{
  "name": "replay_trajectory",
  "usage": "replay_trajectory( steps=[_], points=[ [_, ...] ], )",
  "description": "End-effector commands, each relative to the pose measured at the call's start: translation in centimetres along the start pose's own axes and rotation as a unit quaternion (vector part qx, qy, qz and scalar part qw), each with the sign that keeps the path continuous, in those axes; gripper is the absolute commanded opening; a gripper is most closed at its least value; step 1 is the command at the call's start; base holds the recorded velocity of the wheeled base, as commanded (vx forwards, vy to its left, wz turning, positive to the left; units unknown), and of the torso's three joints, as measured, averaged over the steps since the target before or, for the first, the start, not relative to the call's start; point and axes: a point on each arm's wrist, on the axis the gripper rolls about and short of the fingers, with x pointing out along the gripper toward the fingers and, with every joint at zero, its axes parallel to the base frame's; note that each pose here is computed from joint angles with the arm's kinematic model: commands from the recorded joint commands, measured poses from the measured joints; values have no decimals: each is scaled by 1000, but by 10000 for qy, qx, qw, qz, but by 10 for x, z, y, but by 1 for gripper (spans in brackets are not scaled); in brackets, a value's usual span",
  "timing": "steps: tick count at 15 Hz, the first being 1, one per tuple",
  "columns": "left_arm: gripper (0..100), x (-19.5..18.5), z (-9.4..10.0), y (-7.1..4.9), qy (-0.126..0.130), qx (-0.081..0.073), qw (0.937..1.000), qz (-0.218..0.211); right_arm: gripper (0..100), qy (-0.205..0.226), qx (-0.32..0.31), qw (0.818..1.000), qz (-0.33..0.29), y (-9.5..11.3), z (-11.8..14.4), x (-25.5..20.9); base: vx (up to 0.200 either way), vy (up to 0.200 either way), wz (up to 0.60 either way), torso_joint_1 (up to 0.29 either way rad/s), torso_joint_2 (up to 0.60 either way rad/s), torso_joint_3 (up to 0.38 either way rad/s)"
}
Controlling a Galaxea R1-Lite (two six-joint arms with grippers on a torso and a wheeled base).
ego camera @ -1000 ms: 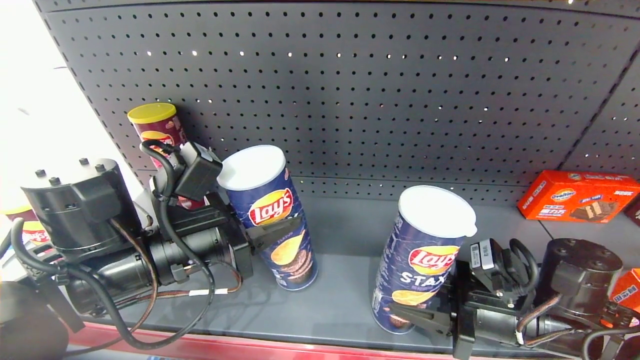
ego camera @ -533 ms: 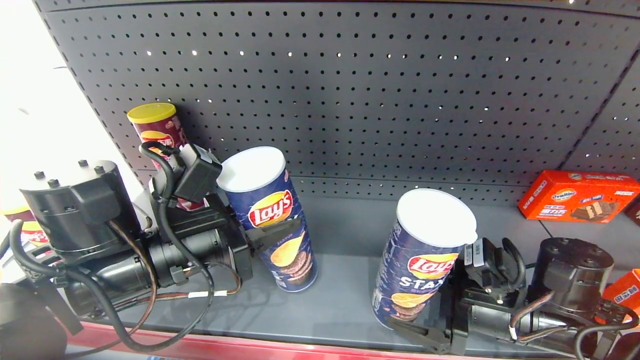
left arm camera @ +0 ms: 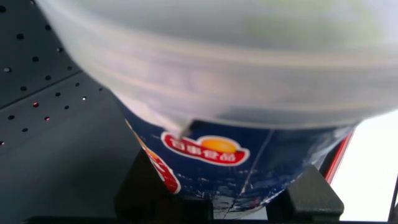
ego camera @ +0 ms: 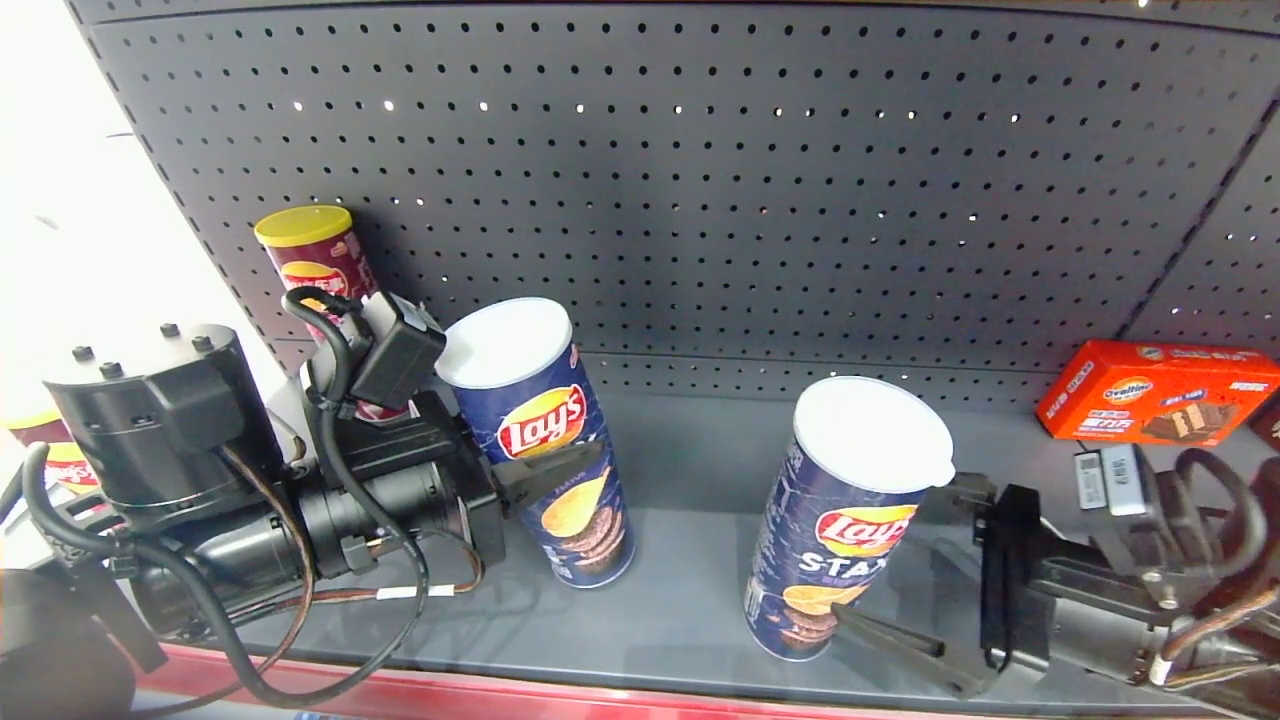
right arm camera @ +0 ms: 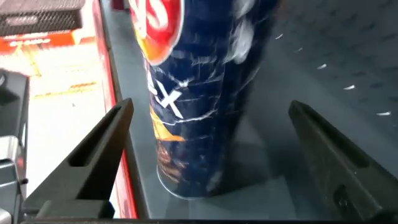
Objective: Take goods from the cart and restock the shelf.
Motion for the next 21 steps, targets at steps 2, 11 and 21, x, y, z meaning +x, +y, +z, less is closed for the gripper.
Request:
replay_trajectory(
  steps=[2, 11, 21],
  points=[
    [0, 0, 0, 0, 4, -3, 10000, -5, 100, -229, -230, 9984, -467, 5, 15, -38, 0, 0, 0, 0, 0, 0],
    [0, 0, 0, -1, -3, 1, 10000, -12, 100, -579, -528, 9772, -1972, 18, 47, -96, 0, 0, 0, 0, 0, 0],
    [0, -1, -2, -4, 37, -16, 10000, -68, 100, 594, 139, 8841, -4632, 129, 9, -201, 0, 0, 0, 0, 0, 0]
  ],
)
